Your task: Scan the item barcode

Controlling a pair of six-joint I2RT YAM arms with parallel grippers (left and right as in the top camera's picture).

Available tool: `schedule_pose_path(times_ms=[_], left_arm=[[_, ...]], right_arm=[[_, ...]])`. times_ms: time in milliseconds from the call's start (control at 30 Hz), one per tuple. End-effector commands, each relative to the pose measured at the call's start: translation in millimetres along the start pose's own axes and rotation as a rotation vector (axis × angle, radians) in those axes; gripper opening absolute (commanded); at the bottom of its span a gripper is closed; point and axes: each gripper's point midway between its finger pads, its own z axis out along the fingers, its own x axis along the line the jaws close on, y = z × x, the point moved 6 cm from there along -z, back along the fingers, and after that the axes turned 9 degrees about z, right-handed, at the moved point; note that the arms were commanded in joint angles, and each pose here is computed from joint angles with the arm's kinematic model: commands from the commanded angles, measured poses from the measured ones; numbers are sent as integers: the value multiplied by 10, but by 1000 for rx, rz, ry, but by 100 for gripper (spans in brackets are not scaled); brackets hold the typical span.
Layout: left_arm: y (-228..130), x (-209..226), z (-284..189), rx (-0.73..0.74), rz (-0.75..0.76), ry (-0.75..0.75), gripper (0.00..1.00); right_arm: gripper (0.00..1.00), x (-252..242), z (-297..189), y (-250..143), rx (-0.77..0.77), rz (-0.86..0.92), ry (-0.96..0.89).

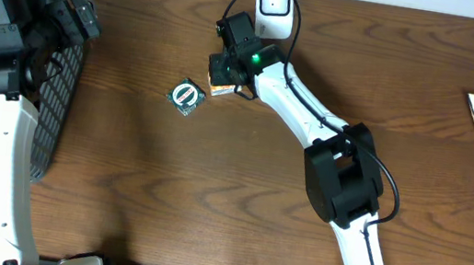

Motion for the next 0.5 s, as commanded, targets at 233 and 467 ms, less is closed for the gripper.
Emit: schedule_pose_path(times_ms=[233,467], left_arm=[[-26,131,44,19,-14,75,98],[-26,131,44,19,-14,75,98]], right_arm=[[2,-221,45,-210,92,15,-137],[1,-456,-55,-190,106,10,-241]])
